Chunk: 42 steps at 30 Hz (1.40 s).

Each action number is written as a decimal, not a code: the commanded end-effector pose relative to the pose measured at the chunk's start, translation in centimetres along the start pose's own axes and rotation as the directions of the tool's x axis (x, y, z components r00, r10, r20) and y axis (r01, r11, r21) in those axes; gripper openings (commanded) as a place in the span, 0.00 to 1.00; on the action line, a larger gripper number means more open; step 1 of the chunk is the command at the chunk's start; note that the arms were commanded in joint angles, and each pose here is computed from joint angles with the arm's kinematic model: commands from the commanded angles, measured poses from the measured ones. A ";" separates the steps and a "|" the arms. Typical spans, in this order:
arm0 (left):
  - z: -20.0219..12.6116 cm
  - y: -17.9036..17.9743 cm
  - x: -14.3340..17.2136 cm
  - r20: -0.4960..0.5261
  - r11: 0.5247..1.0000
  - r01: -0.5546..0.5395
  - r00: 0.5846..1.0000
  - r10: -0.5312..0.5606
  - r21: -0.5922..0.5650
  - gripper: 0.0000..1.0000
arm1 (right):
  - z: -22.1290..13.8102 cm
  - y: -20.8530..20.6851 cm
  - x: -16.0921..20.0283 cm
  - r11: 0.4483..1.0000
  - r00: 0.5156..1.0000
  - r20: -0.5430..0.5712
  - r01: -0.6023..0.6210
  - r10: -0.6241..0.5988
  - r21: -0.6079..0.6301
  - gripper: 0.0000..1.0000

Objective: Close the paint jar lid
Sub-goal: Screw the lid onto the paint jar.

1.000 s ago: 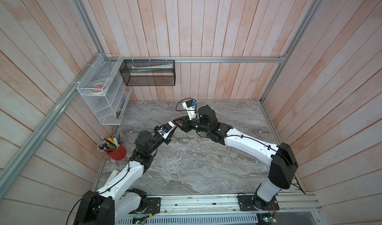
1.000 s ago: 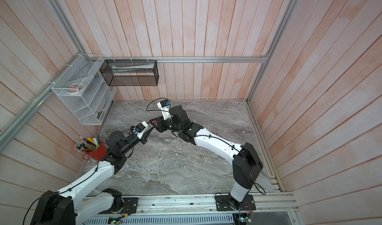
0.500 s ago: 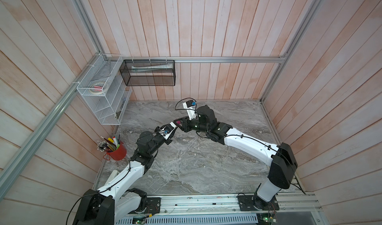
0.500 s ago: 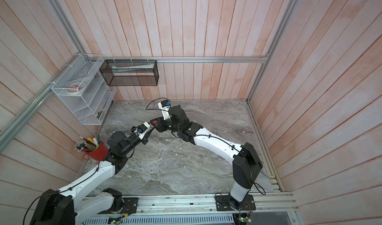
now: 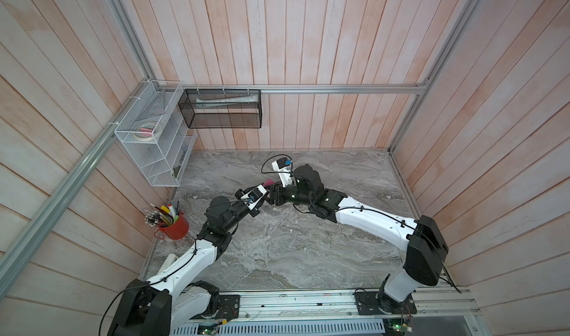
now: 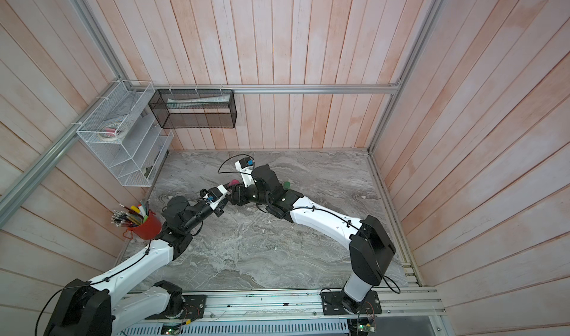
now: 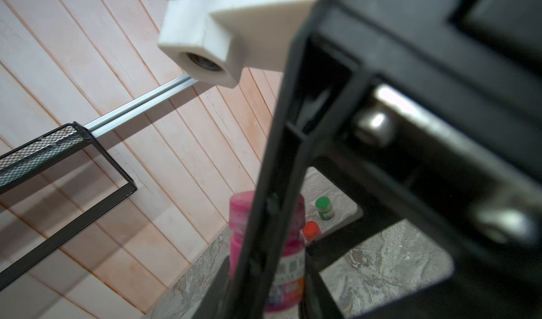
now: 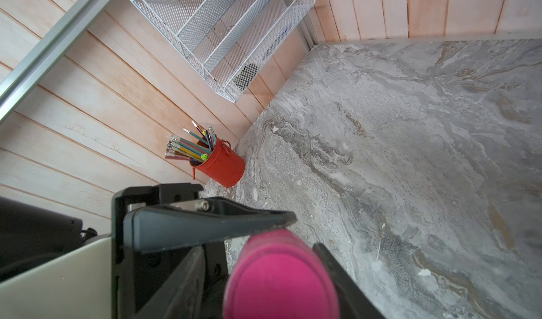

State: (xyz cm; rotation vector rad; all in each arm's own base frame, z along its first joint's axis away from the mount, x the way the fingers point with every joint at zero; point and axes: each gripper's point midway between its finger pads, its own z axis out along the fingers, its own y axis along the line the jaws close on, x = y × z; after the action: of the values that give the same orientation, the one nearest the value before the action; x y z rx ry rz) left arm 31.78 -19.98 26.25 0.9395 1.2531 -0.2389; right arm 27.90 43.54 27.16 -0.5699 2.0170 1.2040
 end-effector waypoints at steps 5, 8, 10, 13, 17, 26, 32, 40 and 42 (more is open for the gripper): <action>0.4 0.5 -2.9 0.109 1.000 -0.003 0.994 0.001 0.022 0.33 | -2.6 1.4 3.2 0.997 0.998 -0.042 0.043 -0.045 -0.058 0.64; 0.5 0.6 -2.5 0.104 0.999 0.023 0.994 -0.026 0.033 0.33 | -4.3 1.5 3.1 0.995 0.997 -0.006 0.074 -0.075 -0.065 0.66; 0.6 0.5 -2.3 0.104 0.998 0.036 0.994 -0.041 0.048 0.33 | -5.5 1.6 2.9 0.993 0.995 0.014 0.102 -0.101 -0.067 0.66; 0.8 0.4 -2.0 0.100 0.997 0.052 0.993 -0.058 0.059 0.33 | -7.1 1.5 2.8 0.989 0.990 0.029 0.139 -0.138 -0.058 0.66; 0.8 0.1 -1.9 0.104 0.994 0.064 0.992 -0.073 0.084 0.33 | -9.4 1.5 3.2 0.975 0.976 0.025 0.219 -0.218 -0.043 0.66; -0.7 -4.9 -4.9 0.218 0.884 0.065 0.958 -0.185 0.463 0.33 | -15.4 -0.5 0.6 0.844 0.844 0.059 0.526 -0.533 0.103 0.63; -2.1 -7.1 -6.4 0.227 0.737 0.079 0.925 -0.305 0.672 0.33 | -16.5 1.7 -1.0 0.764 0.758 0.147 0.645 -0.636 -0.023 0.61; -2.2 -7.5 -6.4 0.210 0.709 0.087 0.924 -0.321 0.700 0.34 | -13.7 2.5 -0.2 0.757 0.782 0.112 0.622 -0.613 -0.199 0.53; -2.1 -7.5 -6.4 0.208 0.711 0.089 0.924 -0.320 0.697 0.34 | -13.6 2.8 -0.4 0.753 0.779 0.127 0.627 -0.614 -0.202 0.53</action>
State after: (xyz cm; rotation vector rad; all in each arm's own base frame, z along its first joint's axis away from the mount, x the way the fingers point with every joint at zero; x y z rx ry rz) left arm 23.58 -25.06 27.60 1.2956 0.9909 -1.0341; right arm 22.70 32.41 31.23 -1.1634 1.5418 0.9587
